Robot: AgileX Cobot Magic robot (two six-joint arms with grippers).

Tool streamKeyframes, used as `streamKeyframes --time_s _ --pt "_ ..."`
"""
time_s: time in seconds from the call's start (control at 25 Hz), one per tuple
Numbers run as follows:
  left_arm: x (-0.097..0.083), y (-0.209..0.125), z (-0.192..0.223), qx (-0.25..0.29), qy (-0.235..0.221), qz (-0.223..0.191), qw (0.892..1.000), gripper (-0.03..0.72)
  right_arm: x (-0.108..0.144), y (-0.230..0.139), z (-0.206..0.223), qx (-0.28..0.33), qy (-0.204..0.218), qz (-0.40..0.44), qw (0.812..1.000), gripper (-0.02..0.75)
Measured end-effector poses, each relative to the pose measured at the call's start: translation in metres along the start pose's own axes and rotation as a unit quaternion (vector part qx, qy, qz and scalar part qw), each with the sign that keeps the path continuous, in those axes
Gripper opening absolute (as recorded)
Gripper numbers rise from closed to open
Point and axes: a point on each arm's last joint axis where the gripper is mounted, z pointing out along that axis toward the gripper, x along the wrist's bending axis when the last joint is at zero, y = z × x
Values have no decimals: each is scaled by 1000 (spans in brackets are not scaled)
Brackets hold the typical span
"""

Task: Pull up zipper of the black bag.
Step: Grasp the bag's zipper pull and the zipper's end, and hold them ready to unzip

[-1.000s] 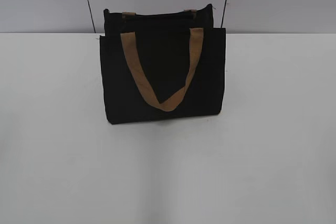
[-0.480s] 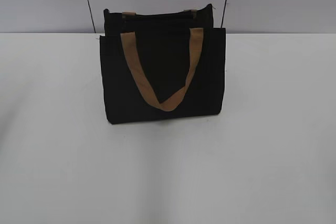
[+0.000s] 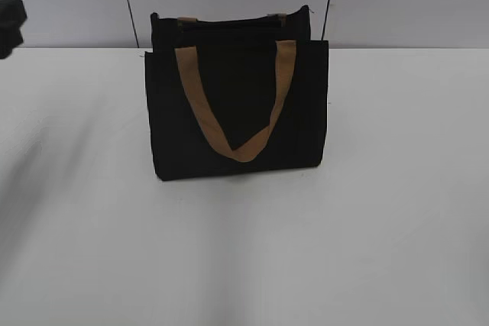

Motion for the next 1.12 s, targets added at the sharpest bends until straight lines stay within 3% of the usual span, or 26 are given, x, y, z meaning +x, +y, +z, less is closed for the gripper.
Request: streamKeyframes --time_s 0.24,0.32,0.48,0.6,0.92,1.12 --pt "-9 -56 43 49 -9 -24 998 493 0 0 0 0 0 0 1000 484" --pt "-15 -74 54 55 -32 -24 998 493 0 0 0 0 0 0 1000 484" --pt "-29 -103 67 48 -108 15 993 492 0 0 0 0 0 0 1000 484" --pt "-36 -117 69 68 -143 20 987 456 0 0 0 0 0 0 1000 484" --pt "-42 -122 84 69 -242 86 964 399 0 0 0 0 0 0 1000 484" --pt "-45 -129 94 85 -304 73 946 399 0 0 0 0 0 0 1000 484"
